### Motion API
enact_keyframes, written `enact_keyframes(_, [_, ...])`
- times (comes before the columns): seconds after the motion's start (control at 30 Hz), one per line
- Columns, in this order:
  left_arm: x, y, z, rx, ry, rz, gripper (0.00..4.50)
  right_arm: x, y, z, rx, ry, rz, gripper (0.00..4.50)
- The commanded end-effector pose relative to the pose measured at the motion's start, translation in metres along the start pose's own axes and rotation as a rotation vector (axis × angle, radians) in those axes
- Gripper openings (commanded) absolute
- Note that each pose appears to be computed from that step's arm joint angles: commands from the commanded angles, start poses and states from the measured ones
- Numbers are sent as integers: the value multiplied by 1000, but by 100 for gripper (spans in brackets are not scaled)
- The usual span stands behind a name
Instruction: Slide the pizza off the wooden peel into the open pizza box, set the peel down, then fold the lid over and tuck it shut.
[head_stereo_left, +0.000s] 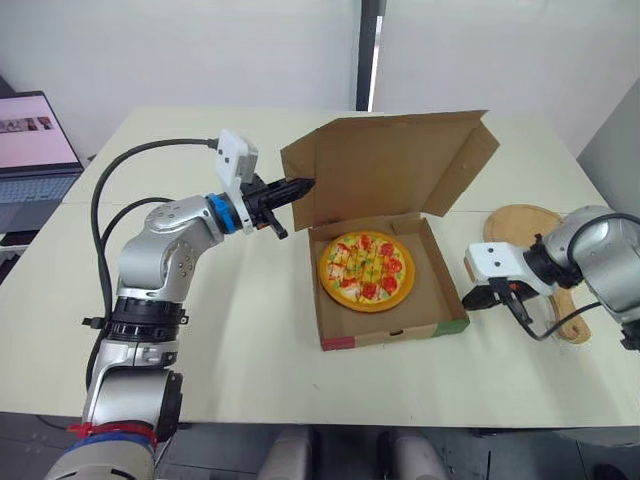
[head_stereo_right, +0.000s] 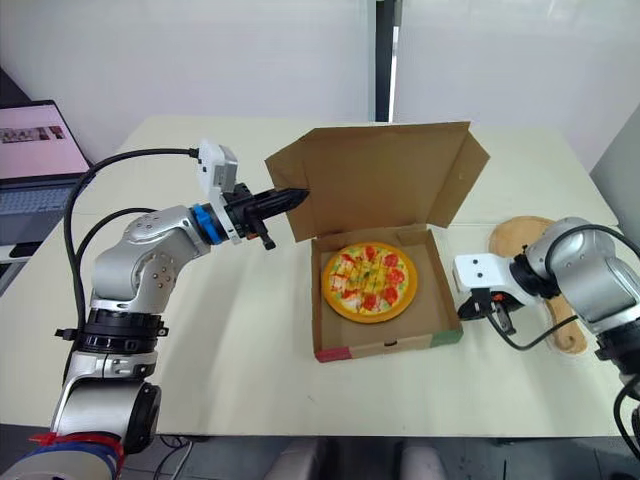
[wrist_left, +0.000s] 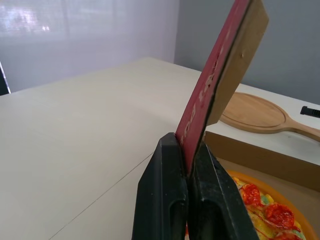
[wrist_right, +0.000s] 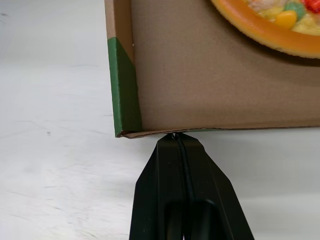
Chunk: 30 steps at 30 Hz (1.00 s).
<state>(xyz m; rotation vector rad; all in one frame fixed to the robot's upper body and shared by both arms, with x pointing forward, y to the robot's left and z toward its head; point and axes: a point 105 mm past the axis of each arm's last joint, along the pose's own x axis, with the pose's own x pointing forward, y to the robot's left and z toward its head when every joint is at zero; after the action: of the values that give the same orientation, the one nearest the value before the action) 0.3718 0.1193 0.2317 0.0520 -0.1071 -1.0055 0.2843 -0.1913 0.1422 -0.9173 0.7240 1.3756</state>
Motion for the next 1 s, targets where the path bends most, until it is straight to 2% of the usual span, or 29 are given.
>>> enact_keyframes(0.03, [10, -9, 5, 22, -2, -66, 0, -5, 7, 10, -21, -33, -15, 1])
enact_keyframes(0.3, [13, -7, 7, 32, -3, -76, 0, 1, 14, 9, 49, -88, -76, 1])
enact_keyframes(0.4, [14, -7, 6, 41, 1, -82, 0, -1, 1, -4, 109, -74, -185, 1])
enact_keyframes(0.63, [17, -5, 8, 60, -8, -87, 0, -25, -7, -34, 197, -64, -363, 1])
enact_keyframes(0.73, [19, -4, 9, 71, -10, -90, 0, -43, -23, -31, 222, -185, -523, 59])
enact_keyframes(0.83, [20, -2, 10, 84, -11, -95, 0, -60, -37, -24, 287, -338, -681, 166])
enact_keyframes(0.93, [23, -3, 10, 90, -12, -100, 0, -77, -54, -12, 403, -564, -864, 281])
enact_keyframes(1.0, [23, -3, 10, 95, -9, -107, 0, -83, -63, -7, 439, -627, -936, 341])
